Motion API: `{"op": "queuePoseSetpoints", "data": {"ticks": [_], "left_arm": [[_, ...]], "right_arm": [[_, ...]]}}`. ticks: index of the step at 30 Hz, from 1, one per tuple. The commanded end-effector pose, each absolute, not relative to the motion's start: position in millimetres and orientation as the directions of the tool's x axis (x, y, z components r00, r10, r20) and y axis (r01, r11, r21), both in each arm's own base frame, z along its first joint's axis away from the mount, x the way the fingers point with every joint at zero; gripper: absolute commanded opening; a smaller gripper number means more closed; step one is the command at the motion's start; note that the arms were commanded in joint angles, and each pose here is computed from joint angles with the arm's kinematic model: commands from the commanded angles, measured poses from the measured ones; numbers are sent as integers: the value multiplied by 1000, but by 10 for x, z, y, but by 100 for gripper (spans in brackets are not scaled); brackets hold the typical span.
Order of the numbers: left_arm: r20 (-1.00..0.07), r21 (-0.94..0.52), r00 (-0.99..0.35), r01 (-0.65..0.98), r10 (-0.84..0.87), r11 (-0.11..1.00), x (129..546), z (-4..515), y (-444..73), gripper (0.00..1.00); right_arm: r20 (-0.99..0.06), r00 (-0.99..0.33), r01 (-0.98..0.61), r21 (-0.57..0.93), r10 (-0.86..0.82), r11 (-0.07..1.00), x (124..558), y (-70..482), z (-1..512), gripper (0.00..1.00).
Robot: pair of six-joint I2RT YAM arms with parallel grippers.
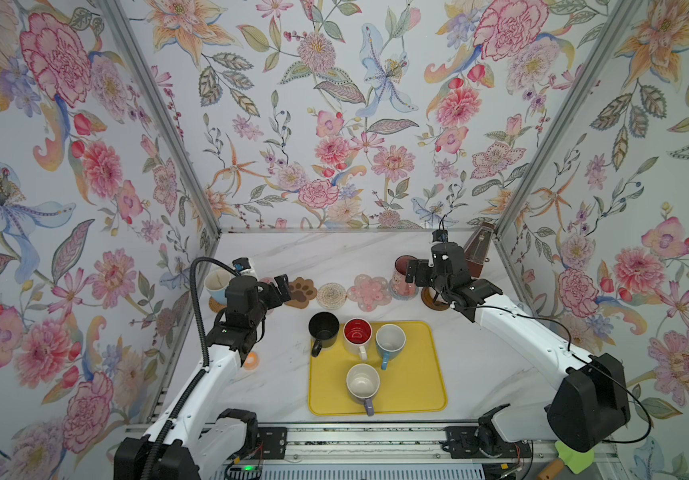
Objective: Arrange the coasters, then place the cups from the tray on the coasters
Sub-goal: 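Lower the left gripper into the black mug on the tray while the right gripper rises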
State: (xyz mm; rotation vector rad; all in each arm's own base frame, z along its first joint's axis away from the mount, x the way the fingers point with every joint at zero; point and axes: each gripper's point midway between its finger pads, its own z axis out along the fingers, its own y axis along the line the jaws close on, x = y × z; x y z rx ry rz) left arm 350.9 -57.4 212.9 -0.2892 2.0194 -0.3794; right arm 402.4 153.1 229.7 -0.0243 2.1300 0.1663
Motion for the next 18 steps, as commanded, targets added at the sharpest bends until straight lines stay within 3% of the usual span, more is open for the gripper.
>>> {"op": "queuePoseSetpoints", "data": {"ticks": [1,18], "left_arm": [[-764,-406,-570,60,-302,912,3350,2095,-847,97],[-678,-337,-727,174,-110,925,2487,1801,-1421,91]], "right_arm": [[-854,-514,-83,145,82,986,4111,1576,2371,99],[-852,-513,-84,169,103,982,4177,1628,2355,99]]}}
